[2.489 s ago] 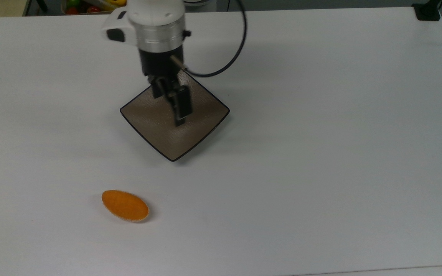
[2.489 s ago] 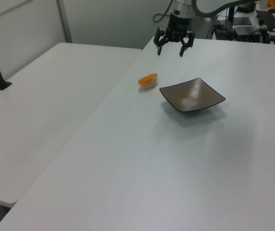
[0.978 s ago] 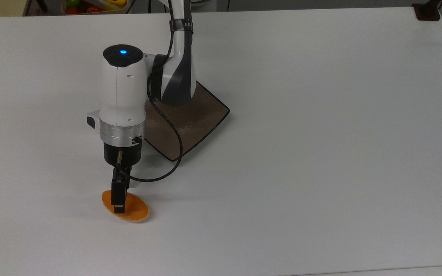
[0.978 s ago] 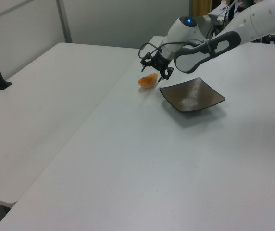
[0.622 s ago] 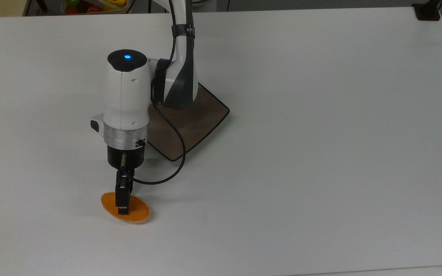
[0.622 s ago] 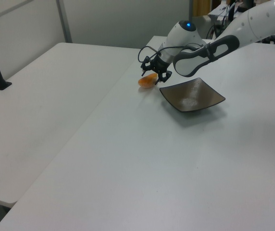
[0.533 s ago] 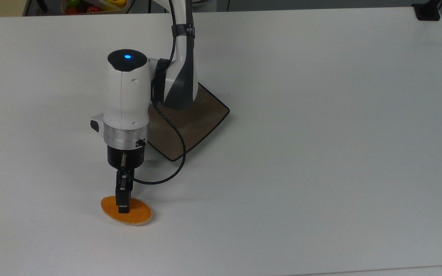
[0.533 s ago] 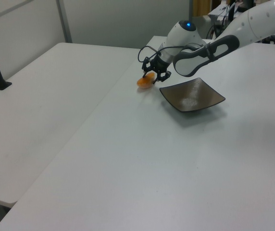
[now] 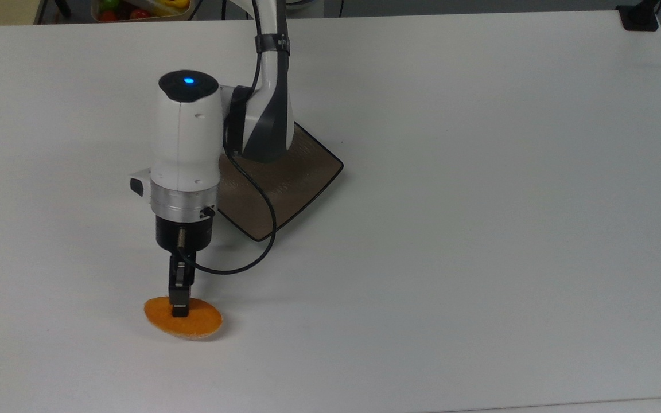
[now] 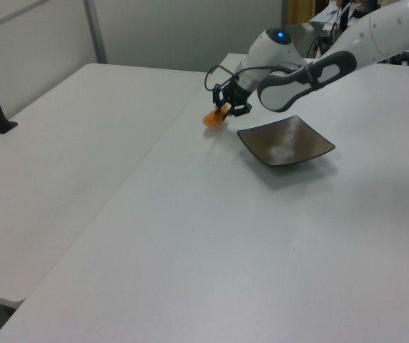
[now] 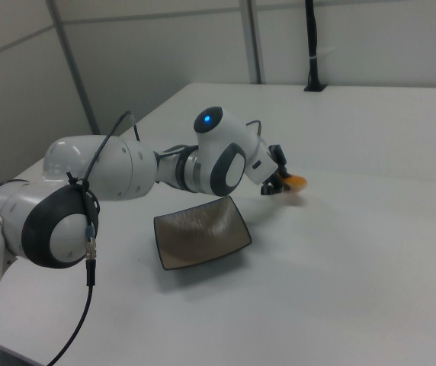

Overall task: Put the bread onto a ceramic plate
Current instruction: 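Lift the bread slice and carry it over the brown plate, then lower the bread slice onto the plate and open the gripper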

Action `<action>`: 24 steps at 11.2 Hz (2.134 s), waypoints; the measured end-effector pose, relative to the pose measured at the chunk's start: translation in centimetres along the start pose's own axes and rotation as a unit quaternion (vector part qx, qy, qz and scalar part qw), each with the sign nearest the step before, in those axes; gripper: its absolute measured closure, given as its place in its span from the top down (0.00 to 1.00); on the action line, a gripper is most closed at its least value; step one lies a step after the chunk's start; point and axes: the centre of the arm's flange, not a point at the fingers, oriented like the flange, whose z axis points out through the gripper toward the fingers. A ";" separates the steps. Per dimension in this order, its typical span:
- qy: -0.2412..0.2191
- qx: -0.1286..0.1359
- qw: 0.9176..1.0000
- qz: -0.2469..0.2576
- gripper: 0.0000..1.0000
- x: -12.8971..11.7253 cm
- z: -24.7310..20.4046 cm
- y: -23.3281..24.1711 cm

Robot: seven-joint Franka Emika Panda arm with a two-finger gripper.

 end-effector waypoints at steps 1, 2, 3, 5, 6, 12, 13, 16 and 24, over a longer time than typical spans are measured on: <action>0.002 0.013 1.000 -0.002 0.30 1.0 -1.4 -1.0; 0.000 0.027 1.000 -0.006 0.30 2.1 -3.3 -2.1; -0.006 0.037 0.999 -0.013 0.30 2.8 -5.1 -2.8; -0.030 0.025 0.999 -0.036 0.30 3.2 -8.3 -3.3; -0.042 0.008 0.998 -0.049 0.30 3.1 -9.7 -3.3; -0.156 -0.103 0.963 -0.193 0.30 -2.5 -17.8 -0.3; -0.176 -0.128 0.952 -0.216 0.30 -4.1 -18.4 0.7; -0.213 -0.169 0.930 -0.248 0.32 -8.1 -17.4 3.5; -0.220 -0.170 0.926 -0.256 1.00 -8.6 -17.0 3.7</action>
